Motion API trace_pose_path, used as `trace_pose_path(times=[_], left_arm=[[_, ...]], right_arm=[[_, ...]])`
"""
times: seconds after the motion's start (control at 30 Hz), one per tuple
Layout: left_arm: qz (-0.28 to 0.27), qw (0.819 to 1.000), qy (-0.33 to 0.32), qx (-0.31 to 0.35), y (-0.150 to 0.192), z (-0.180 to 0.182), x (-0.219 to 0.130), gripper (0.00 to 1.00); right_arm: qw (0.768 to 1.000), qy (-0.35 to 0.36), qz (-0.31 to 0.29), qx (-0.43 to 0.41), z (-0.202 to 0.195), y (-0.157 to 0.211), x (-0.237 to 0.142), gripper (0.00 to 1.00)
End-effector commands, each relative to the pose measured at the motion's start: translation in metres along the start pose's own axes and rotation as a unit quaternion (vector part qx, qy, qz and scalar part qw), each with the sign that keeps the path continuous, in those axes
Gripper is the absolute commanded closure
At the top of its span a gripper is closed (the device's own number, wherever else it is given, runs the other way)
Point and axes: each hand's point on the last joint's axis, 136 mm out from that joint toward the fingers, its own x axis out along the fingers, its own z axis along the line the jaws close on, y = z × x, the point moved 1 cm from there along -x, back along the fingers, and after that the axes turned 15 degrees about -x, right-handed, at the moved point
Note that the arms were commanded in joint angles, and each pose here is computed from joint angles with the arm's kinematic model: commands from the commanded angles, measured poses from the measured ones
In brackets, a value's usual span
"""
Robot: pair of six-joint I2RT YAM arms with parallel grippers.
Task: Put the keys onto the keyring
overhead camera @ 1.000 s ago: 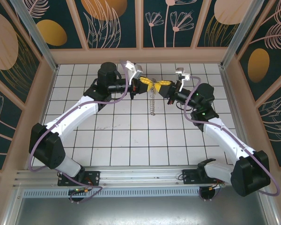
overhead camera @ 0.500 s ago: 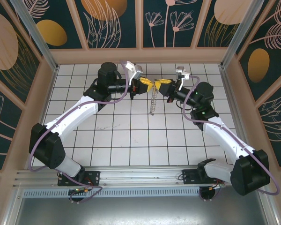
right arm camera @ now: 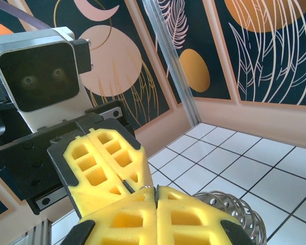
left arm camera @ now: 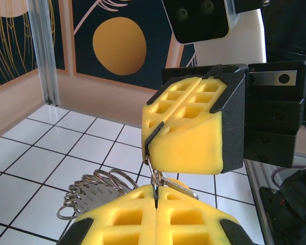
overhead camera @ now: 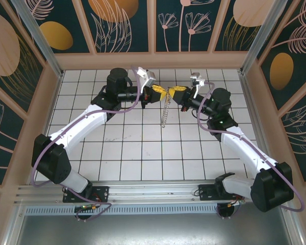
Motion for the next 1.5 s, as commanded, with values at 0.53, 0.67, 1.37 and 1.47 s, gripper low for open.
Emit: trace_pose_path(times=[0.53, 0.67, 1.37, 1.47], left_arm=[[-0.029, 0.998, 0.025, 0.048, -0.027, -0.025, -0.006, 1.00], [-0.032, 0.998, 0.024, 0.046, -0.027, -0.024, -0.006, 1.00], [-0.045, 0.997, 0.030, 0.046, -0.032, -0.026, -0.006, 1.00], [-0.045, 0.997, 0.030, 0.047, -0.032, -0.026, -0.006, 1.00]], right_arm=[[0.999, 0.033, 0.008, -0.011, -0.004, 0.003, -0.016, 1.00], [1.000, 0.028, 0.010, -0.004, -0.002, 0.006, -0.017, 1.00], [1.000, -0.003, 0.012, 0.026, 0.012, 0.011, -0.027, 0.73], [1.000, 0.014, 0.001, 0.024, 0.007, 0.002, -0.038, 0.67]])
